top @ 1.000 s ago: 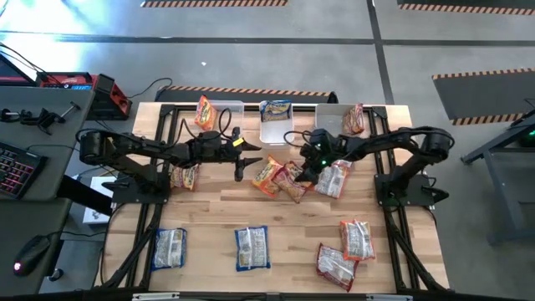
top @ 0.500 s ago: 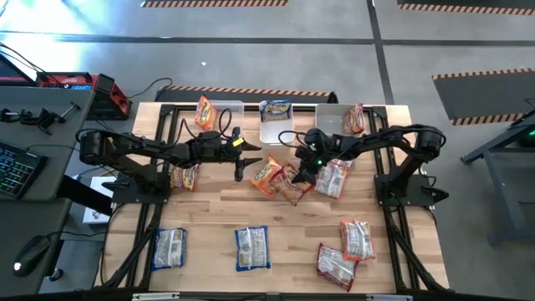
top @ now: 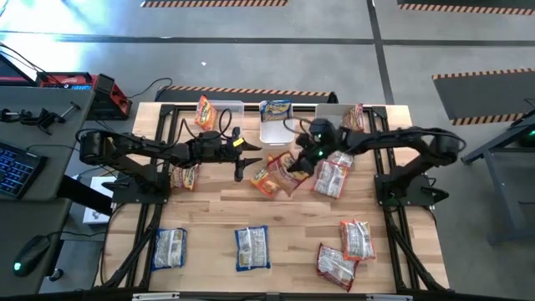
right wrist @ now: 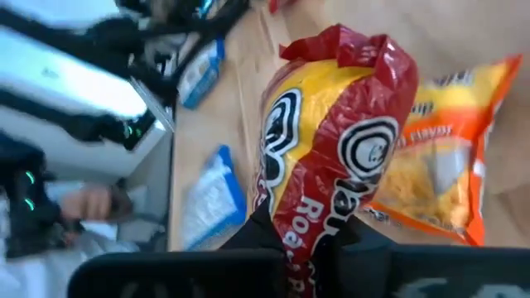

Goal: Sort Maruchan noodles
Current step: Put the middle red noodle pack into the gray bin

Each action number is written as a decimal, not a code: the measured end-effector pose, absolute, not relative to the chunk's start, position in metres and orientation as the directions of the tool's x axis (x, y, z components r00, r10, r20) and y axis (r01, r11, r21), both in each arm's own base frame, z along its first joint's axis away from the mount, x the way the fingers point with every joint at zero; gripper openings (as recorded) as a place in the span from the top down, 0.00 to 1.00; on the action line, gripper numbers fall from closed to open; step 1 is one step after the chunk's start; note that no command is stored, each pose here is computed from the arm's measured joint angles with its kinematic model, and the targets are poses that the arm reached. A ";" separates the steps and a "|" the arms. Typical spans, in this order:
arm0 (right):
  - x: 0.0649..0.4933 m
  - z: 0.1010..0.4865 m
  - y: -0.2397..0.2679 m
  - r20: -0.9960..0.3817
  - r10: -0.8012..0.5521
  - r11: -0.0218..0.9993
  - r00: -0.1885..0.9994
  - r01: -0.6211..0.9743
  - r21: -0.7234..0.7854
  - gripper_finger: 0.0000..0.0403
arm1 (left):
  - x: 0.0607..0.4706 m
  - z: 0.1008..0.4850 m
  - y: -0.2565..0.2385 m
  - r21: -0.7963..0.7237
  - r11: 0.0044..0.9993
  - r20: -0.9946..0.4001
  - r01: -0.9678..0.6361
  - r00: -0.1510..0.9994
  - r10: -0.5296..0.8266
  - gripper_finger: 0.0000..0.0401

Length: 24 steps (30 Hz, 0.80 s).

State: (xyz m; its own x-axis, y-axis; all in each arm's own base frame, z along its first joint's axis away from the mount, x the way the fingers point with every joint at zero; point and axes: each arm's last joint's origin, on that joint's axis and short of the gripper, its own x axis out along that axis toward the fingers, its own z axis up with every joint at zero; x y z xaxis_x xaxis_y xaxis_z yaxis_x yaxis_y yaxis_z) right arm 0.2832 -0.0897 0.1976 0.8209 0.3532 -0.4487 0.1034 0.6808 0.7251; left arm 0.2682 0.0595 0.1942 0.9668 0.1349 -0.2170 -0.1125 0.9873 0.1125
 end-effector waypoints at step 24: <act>0.172 0.306 -0.211 -0.971 -0.226 0.247 0.072 0.969 0.015 1.00 | 0.269 0.200 0.060 0.119 0.986 -0.159 -0.119 0.978 0.137 0.62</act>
State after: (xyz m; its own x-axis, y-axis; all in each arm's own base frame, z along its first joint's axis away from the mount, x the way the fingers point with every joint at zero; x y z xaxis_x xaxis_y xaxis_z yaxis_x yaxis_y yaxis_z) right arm 0.1721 -0.2109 0.3063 0.0724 -0.2264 -0.9713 0.9689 0.2469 0.0147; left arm 0.2694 0.0598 0.2001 0.9777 0.1374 -0.1586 -0.1192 0.9857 0.1191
